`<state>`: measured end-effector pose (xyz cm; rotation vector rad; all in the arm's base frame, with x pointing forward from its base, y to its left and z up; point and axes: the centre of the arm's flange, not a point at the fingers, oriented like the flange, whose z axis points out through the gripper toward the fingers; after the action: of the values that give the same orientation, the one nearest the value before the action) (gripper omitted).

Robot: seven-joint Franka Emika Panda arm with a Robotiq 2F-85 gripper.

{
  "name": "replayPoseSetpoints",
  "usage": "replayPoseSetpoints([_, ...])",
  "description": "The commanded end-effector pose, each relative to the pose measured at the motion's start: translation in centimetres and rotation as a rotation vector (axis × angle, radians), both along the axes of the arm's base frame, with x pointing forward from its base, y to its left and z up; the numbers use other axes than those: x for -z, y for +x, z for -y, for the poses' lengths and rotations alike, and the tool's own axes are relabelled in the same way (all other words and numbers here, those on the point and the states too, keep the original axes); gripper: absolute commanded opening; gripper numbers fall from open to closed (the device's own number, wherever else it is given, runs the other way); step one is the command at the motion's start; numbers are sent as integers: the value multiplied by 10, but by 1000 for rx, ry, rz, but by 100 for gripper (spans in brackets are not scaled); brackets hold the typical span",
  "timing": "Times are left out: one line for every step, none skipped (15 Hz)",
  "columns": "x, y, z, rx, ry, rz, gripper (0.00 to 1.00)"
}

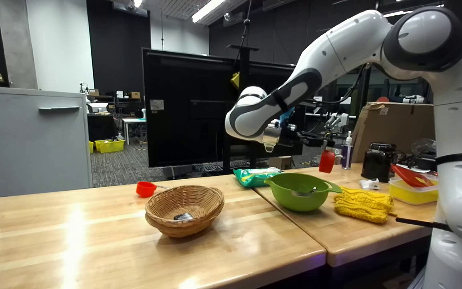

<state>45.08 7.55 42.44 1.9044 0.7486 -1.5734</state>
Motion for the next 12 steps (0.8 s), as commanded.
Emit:
replayPoseSetpoints([-2, 17, -8, -4, -42, -72, 4])
replayPoseSetpoints([-1, 19, -9, -3, -48, -87, 4])
replayPoseSetpoints([1, 21, -10, 1, -55, -103, 4])
replayPoseSetpoints([3, 23, -12, 4, -62, -116, 4])
replayPoseSetpoints([6, 25, -14, 9, -67, -130, 4])
replayPoseSetpoints([8, 27, -17, 15, -74, -145, 4])
replayPoseSetpoints([10, 28, -19, 22, -80, -158, 4])
replayPoseSetpoints([12, 28, -21, 28, -86, -172, 4])
replayPoseSetpoints([14, 29, -24, 34, -93, -188, 4])
replayPoseSetpoints([17, 30, -27, 39, -102, -203, 4])
replayPoseSetpoints([19, 30, -30, 44, -107, -219, 4])
replayPoseSetpoints([21, 31, -32, 48, -112, -234, 4])
